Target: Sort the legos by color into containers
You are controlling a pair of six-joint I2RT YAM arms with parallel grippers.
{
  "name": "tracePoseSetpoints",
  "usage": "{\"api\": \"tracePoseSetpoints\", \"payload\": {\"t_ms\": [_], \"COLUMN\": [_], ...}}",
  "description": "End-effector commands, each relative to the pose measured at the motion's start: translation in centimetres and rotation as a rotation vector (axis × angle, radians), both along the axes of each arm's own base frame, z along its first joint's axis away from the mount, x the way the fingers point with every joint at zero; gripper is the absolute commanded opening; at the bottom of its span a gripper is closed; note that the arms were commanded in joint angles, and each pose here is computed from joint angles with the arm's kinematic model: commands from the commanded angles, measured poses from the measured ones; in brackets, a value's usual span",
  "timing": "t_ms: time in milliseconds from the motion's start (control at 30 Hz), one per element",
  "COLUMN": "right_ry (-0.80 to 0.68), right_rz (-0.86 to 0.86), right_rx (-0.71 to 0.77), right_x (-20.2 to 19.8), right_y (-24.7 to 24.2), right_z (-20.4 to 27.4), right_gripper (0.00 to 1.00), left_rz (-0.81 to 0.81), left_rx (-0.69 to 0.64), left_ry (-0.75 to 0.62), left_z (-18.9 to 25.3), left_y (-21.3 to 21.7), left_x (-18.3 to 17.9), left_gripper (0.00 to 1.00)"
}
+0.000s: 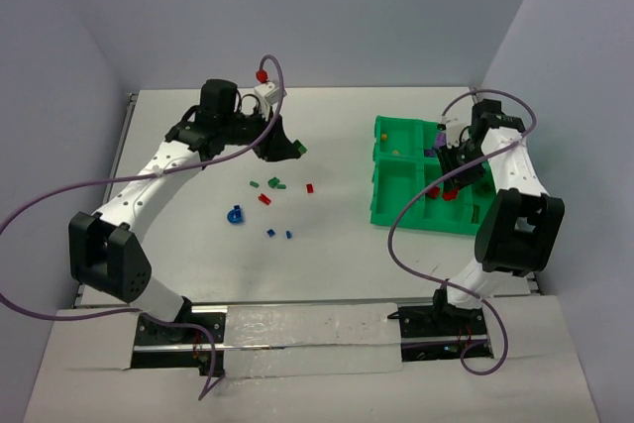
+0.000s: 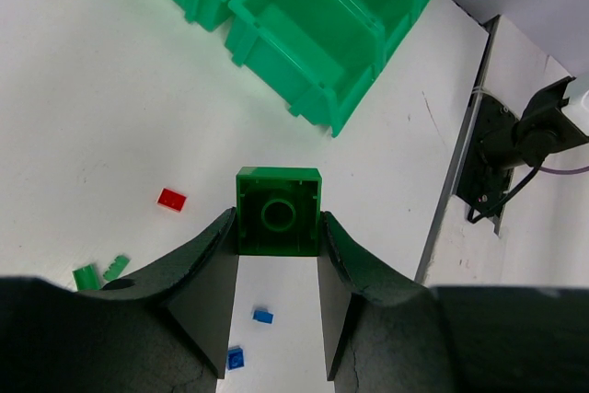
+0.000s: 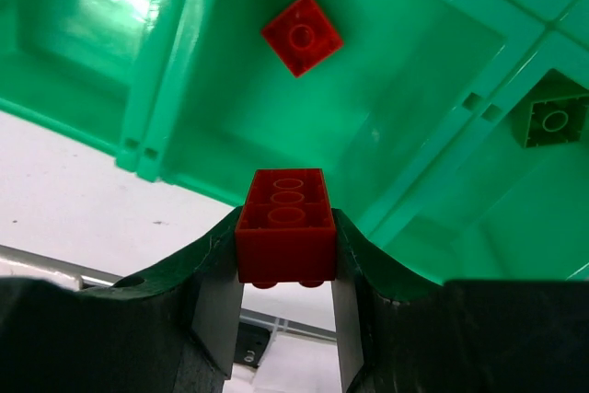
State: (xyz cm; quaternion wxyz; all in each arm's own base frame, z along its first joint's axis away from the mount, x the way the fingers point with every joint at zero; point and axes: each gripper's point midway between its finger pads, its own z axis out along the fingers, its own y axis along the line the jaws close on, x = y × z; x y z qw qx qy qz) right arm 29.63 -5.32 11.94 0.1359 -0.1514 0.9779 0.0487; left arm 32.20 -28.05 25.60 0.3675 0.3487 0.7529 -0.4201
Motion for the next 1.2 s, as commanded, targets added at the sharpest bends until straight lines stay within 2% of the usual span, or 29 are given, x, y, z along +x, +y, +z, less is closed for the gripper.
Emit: {"api": "tracePoseSetpoints", "payload": {"t_ms": [0, 33, 133, 300, 333, 400, 500, 633, 700, 800, 900, 1033, 1167], "right_ry": [-0.012, -0.002, 0.016, 0.004, -0.008, -0.03, -0.162, -0.273, -0.291, -0.207, -0.084, 0.008, 0.095], "right_rz": [0.0, 0.006, 0.021, 0.034, 0.035, 0.031, 0.007, 0.046, 0.099, 0.162, 0.234, 0.311, 0.385], "right_rx": [-0.06, -0.065, -0.075, -0.094, -0.095, -0.09, 0.019, 0.35, 0.624, 0.909, 1.011, 1.057, 1.08], "right_x": [1.1, 1.1, 1.1, 1.3, 1.5, 1.9, 4.1, 5.0, 4.8, 3.9, 2.1, 0.6, -0.9], "right_y": [-0.6, -0.5, -0.1, 0.4, 0.6, 0.9, 2.9, 8.9, 13.6, 18.9, 23.4, 27.5, 30.6], "right_z": [0.6, 0.4, 0.0, 0.5, 0.9, 1.7, 6.0, 10.7, 13.9, 16.0, 15.8, 15.1, 14.8], "right_gripper": [0.06, 0.14, 0.55, 0.92, 0.95, 0.96, 0.97, 0.97, 0.97, 0.93, 0.92, 0.92, 0.93], "left_rz": [-0.004, -0.005, -0.01, -0.037, -0.04, -0.047, -0.051, -0.058, -0.061, -0.077, -0.09, -0.113, -0.145], "left_rx": [-0.004, -0.003, -0.002, 0.011, 0.011, 0.013, 0.014, 0.023, 0.047, 0.102, 0.15, 0.247, 0.273], "left_ry": [-0.055, -0.051, -0.048, -0.074, -0.072, -0.075, -0.105, -0.155, -0.195, -0.274, -0.343, -0.455, -0.484], "left_z": [1.6, 1.5, 1.4, 1.1, 1.1, 1.2, 1.4, 1.7, 1.5, 1.2, 1.0, 0.0, -0.5], "left_y": [-0.5, -0.6, -0.8, -1.0, -1.0, -1.0, -0.7, -0.4, -0.3, -0.5, -0.8, -1.6, -2.5], "left_x": [0.6, 0.6, 0.6, 0.3, 0.2, -0.1, -0.6, -1.2, -1.4, -2.0, -2.5, -3.5, -4.5], "left_gripper": [0.0, 0.0, 0.0, 0.0, 0.0, 0.0, 0.0, 0.0, 0.0, 0.0, 0.0, 0.0, 0.0]}}
